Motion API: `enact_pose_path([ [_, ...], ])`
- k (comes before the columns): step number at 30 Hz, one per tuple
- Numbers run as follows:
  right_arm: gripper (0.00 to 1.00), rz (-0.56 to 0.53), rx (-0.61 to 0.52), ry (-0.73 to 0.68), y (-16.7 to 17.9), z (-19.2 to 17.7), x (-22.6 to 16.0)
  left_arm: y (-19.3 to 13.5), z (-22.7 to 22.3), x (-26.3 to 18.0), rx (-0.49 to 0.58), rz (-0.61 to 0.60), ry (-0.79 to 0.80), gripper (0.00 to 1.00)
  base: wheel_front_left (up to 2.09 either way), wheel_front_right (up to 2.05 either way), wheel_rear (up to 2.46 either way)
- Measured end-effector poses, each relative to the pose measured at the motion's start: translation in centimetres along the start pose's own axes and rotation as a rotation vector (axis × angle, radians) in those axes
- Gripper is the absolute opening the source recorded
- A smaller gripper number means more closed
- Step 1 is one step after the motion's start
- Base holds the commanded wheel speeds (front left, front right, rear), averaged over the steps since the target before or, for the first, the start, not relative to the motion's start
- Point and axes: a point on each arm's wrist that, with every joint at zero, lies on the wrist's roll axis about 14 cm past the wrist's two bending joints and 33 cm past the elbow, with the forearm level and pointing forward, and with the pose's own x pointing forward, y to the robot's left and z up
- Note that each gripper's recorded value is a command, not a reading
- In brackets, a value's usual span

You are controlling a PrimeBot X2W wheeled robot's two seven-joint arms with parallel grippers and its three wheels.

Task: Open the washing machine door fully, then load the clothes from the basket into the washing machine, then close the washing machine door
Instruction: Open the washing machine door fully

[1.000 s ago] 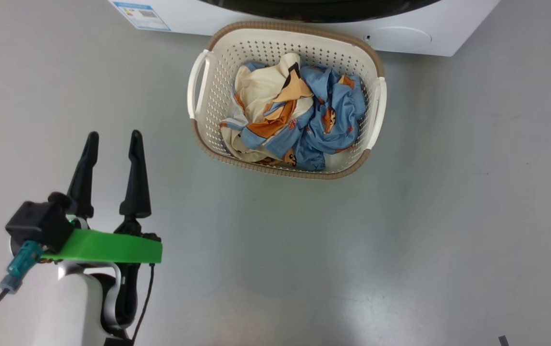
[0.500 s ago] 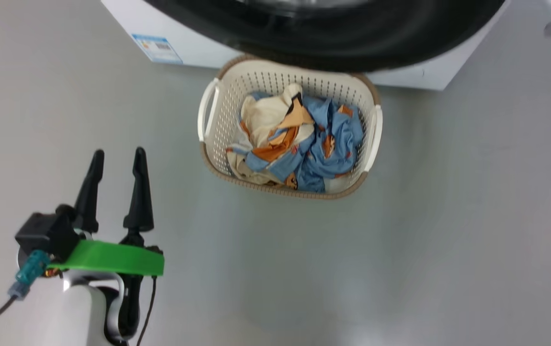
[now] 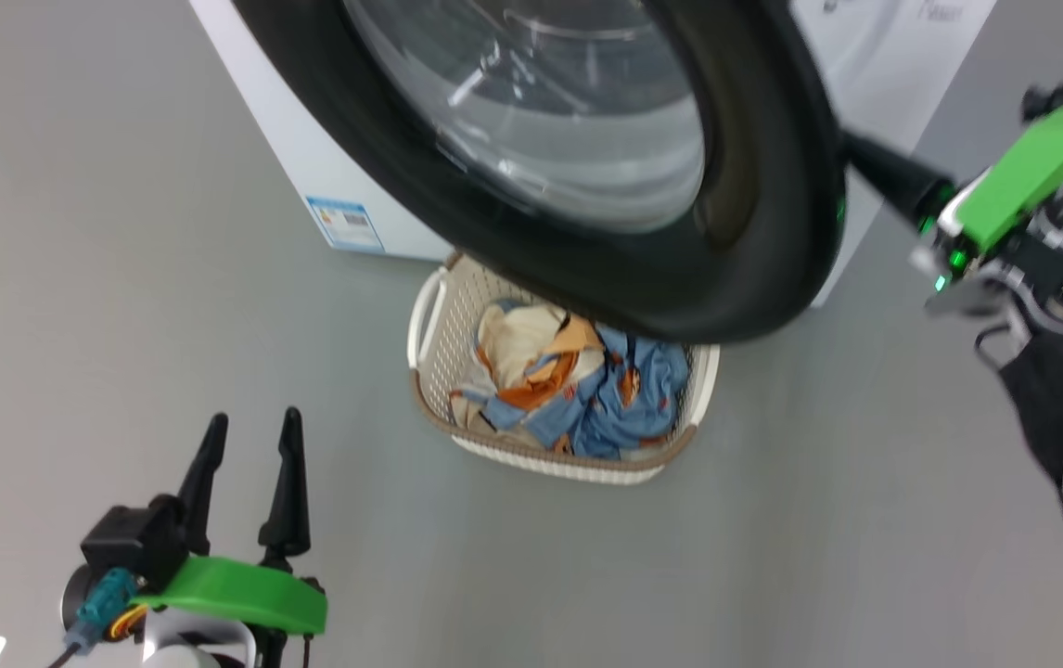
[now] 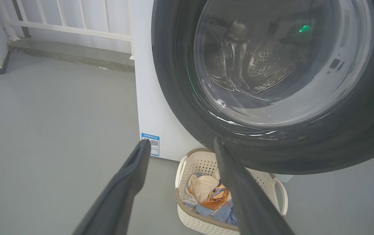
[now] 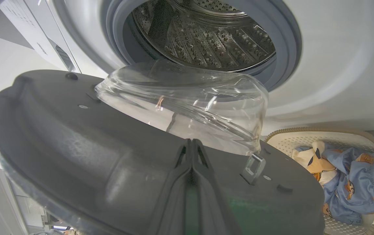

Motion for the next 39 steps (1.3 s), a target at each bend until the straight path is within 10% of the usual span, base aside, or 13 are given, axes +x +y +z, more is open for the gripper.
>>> enact_pose_path([
  [39,0.0,0.244,0.142,0.504,9.7,-20.7,-0.3,8.0,3.9,-12.0,0.035,0.254,-0.108,1.0,0.0,0.0,0.0],
])
